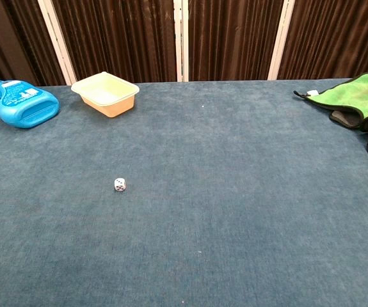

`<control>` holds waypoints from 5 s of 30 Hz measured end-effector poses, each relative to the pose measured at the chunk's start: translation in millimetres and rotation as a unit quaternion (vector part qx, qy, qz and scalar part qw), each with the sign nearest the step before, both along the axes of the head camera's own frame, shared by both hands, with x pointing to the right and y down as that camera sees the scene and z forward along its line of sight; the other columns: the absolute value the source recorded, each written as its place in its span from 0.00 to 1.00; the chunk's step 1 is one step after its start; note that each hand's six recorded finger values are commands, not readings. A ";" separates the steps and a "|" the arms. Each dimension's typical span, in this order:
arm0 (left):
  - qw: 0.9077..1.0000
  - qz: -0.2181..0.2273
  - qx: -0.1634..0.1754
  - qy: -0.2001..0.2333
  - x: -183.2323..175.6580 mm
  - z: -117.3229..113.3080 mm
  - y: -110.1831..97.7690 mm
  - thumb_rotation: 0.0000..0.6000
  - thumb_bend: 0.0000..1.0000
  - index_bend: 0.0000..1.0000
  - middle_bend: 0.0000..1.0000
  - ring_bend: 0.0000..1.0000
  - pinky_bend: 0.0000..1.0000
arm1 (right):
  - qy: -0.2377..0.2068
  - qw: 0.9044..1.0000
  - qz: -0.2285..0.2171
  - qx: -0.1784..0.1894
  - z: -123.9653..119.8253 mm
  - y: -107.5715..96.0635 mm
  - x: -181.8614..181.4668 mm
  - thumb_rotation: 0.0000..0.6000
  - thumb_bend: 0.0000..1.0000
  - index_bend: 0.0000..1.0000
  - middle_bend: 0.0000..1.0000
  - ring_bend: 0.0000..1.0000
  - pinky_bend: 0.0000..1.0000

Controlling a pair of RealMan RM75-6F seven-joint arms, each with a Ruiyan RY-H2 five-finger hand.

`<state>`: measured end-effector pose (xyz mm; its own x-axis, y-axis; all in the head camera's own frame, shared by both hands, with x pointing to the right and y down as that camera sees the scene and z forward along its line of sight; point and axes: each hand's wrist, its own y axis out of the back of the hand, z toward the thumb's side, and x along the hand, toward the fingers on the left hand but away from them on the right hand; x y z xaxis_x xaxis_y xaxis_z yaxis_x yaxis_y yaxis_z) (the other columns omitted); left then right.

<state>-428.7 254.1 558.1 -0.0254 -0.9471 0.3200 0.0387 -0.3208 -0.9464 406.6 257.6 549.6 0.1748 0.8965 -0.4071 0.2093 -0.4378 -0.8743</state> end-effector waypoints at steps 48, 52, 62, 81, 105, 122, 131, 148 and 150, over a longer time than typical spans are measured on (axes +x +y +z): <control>0.990 0.039 -0.134 0.020 222.1 141.2 -100.7 1.00 0.34 0.41 0.00 0.00 0.00 | -0.030 1.000 0.007 -0.005 -10.5 -2.1 2.4 1.00 0.09 0.03 0.00 0.00 0.00; 0.989 0.035 -0.142 0.014 236.5 150.5 -100.5 1.00 0.34 0.41 0.00 0.00 0.00 | -0.032 0.999 0.007 -0.004 -11.9 -2.0 2.1 1.00 0.09 0.03 0.00 0.00 0.00; 0.987 0.035 -0.159 0.011 254.8 163.0 -92.8 1.00 0.34 0.42 0.00 0.00 0.00 | -0.036 0.999 0.008 -0.001 -14.3 -2.7 2.6 1.00 0.09 0.03 0.00 0.00 0.00; 0.985 0.041 -0.168 0.008 266.6 174.8 -88.8 1.00 0.40 0.52 0.00 0.00 0.00 | -0.039 0.999 0.004 0.001 -16.5 -1.2 0.9 1.00 0.09 0.03 0.00 0.00 0.00; 0.991 0.068 -0.095 0.068 265.4 105.1 -119.5 1.00 0.55 0.56 0.00 0.00 0.00 | -0.041 0.999 0.002 0.009 -20.1 0.6 -0.7 1.00 0.09 0.03 0.00 0.00 0.00; 0.990 0.101 -0.061 0.076 248.5 57.2 -139.3 1.00 0.40 0.18 0.00 0.00 0.00 | -0.038 0.999 -0.002 0.009 -19.8 1.8 -2.1 1.00 0.09 0.03 0.00 0.00 0.00; 0.992 0.101 -0.030 0.068 212.1 42.0 -120.1 1.00 0.40 0.17 0.00 0.00 0.00 | -0.033 0.999 0.001 0.009 -18.0 1.2 -0.6 1.00 0.09 0.03 0.00 0.00 0.00; 1.000 -0.011 0.000 0.028 55.3 11.5 -38.5 1.00 0.33 0.04 0.00 0.00 0.00 | -0.021 1.000 0.002 0.014 -14.7 0.1 -2.5 1.00 0.09 0.03 0.00 0.00 0.00; 0.999 -0.021 0.004 0.028 40.6 6.5 -26.9 1.00 0.33 0.03 0.00 0.00 0.00 | -0.019 1.000 0.002 0.015 -14.7 -0.4 -2.2 1.00 0.09 0.03 0.00 0.00 0.00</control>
